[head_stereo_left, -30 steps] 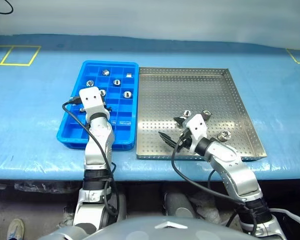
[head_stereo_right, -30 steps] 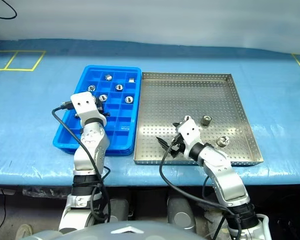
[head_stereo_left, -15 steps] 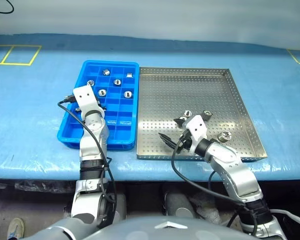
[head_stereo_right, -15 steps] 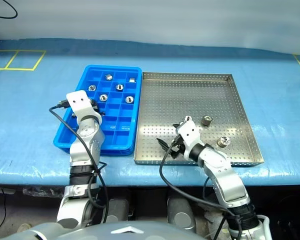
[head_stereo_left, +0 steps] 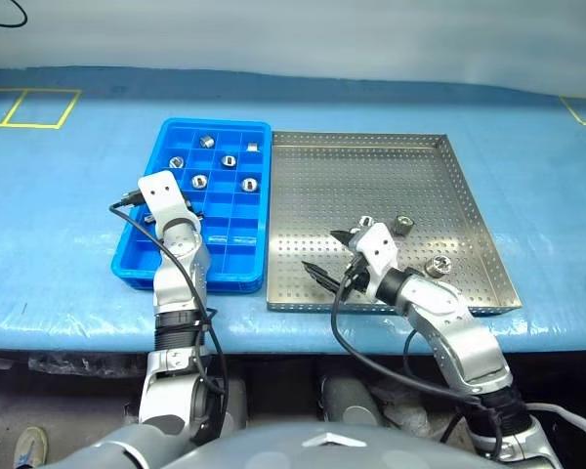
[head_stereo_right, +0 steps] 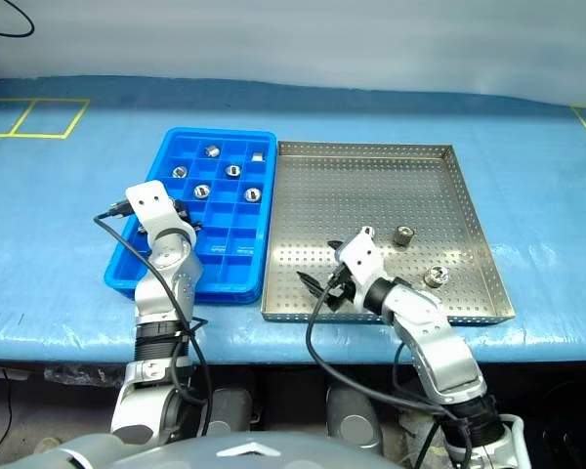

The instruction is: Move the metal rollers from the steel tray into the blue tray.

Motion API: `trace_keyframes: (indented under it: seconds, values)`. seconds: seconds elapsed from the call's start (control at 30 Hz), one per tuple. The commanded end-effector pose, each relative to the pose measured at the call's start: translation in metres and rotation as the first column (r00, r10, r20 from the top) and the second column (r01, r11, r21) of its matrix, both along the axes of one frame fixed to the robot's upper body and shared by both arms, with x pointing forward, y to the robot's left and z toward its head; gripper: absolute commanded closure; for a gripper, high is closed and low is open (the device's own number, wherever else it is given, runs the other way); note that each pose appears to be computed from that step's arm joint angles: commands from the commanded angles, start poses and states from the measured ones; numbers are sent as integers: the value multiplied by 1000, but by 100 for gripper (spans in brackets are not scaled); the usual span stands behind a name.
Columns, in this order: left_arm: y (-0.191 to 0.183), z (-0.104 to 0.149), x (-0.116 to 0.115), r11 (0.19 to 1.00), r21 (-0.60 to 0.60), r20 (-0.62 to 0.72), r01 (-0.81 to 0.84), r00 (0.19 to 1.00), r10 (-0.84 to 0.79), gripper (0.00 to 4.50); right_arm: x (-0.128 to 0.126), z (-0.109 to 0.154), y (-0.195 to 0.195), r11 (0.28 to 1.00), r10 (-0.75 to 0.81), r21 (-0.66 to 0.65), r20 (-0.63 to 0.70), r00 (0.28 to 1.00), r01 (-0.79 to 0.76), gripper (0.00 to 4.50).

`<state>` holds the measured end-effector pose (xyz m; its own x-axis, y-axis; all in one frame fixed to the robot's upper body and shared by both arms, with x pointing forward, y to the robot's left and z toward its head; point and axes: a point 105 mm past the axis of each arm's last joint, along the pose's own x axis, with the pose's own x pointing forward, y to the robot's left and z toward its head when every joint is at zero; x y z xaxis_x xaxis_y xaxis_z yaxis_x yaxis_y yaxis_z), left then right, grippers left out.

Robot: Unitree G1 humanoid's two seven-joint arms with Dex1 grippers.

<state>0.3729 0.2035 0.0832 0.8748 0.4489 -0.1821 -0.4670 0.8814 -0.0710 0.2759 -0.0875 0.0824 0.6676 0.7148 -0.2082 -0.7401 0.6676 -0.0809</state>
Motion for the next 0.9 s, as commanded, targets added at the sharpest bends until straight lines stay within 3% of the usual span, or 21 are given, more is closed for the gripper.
trace_keyframes:
  seconds: [0.03,0.17,0.43,0.57,0.7,0.8,0.9]
  values:
    - [4,-9,-4,999,-22,-28,-35,999,34,279,0,13,8,999,42,18,38,998,-43,0]
    - [6,-8,-6,998,-29,-22,-53,998,53,279,1,13,10,998,58,12,36,998,-59,0]
    - [7,3,-7,997,-9,30,-77,997,78,18,3,14,11,998,59,11,40,997,-60,0]
    - [-34,28,4,984,-5,177,181,968,-177,18,5,16,7,1000,24,18,54,998,-25,0]
    - [-94,54,5,872,23,307,488,827,-471,18,8,21,-5,997,-58,49,68,996,55,0]
    - [-121,62,1,789,70,329,610,733,-596,18,7,25,-13,992,-105,83,68,992,100,0]
    - [-149,54,-4,679,89,283,728,635,-718,18,5,30,-28,981,-176,100,78,981,168,0]
